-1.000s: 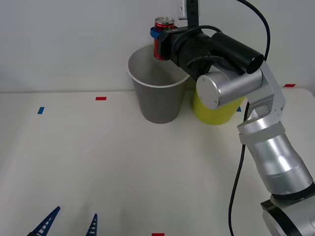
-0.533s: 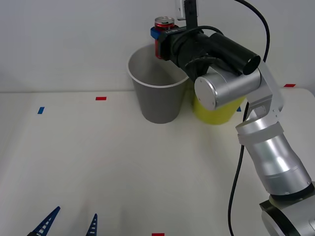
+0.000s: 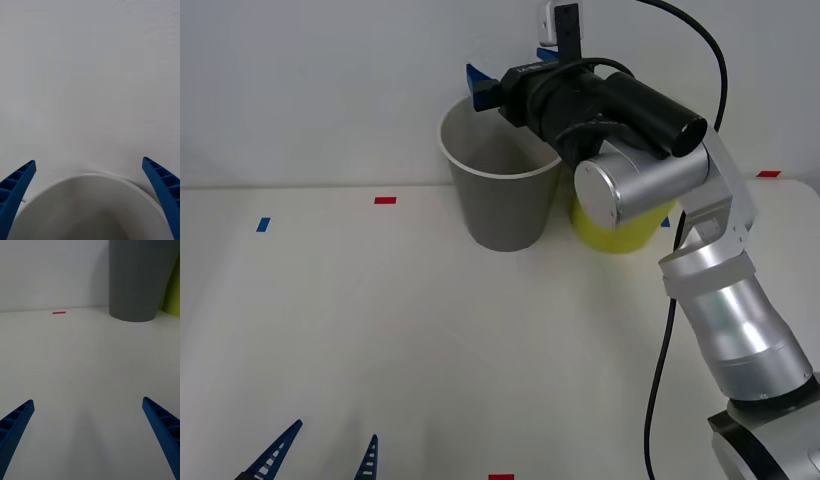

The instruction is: Put cans in the gray bin and PET bottles in the light green bin.

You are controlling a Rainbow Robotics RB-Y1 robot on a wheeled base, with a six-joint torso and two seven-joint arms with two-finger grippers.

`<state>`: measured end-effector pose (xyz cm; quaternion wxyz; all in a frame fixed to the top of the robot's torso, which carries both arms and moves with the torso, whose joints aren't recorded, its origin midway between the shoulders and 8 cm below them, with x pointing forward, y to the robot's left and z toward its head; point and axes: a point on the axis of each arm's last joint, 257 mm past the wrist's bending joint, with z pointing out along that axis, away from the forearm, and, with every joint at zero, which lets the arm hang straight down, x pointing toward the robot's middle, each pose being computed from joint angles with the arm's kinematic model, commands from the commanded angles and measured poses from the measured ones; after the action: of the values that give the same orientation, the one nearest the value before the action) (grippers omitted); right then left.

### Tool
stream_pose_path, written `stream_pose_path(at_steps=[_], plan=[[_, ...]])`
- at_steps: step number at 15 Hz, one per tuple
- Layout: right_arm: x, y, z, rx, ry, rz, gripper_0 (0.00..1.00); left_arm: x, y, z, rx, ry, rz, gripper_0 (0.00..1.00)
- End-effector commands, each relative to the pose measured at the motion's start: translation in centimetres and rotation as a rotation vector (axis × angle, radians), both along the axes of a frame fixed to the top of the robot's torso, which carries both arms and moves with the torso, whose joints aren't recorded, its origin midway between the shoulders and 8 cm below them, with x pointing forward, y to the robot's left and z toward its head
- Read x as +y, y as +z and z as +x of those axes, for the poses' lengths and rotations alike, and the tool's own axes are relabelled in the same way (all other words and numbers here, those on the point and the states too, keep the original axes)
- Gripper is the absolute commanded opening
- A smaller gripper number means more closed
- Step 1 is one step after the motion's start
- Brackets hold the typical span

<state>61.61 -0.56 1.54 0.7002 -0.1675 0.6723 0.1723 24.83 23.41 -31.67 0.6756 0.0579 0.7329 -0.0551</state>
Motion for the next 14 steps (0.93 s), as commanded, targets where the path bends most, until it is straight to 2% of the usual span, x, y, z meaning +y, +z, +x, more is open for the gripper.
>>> stream_pose_path(at_steps=[1, 5, 7, 8, 10, 14], plan=[[-0.7, -1.0, -1.1, -0.015, 0.0, 0.006, 1.0, 0.0, 0.0, 0.0, 0.0, 0.0, 0.0, 1.0], [-1.4, -0.3, -5.7, -0.074, 0.037, 0.009, 1.0, 0.0, 0.0, 0.0, 0.0, 0.0, 0.0, 1.0], [-2.1, -1.1, -7.5, -0.073, 0.036, 0.02, 1.0, 0.0, 0.0, 0.0, 0.0, 0.0, 0.0, 1.0], [-3.0, -1.8, -8.8, -0.07, 0.025, 0.029, 1.0, 0.0, 0.0, 0.0, 0.0, 0.0, 0.0, 1.0], [-4.6, -2.8, -10.4, -0.077, -0.009, 0.014, 1.0, 0.0, 0.0, 0.0, 0.0, 0.0, 0.0, 1.0], [-7.4, -5.7, -12.9, -0.054, -0.052, 0.024, 1.0, 0.0, 0.0, 0.0, 0.0, 0.0, 0.0, 1.0]])
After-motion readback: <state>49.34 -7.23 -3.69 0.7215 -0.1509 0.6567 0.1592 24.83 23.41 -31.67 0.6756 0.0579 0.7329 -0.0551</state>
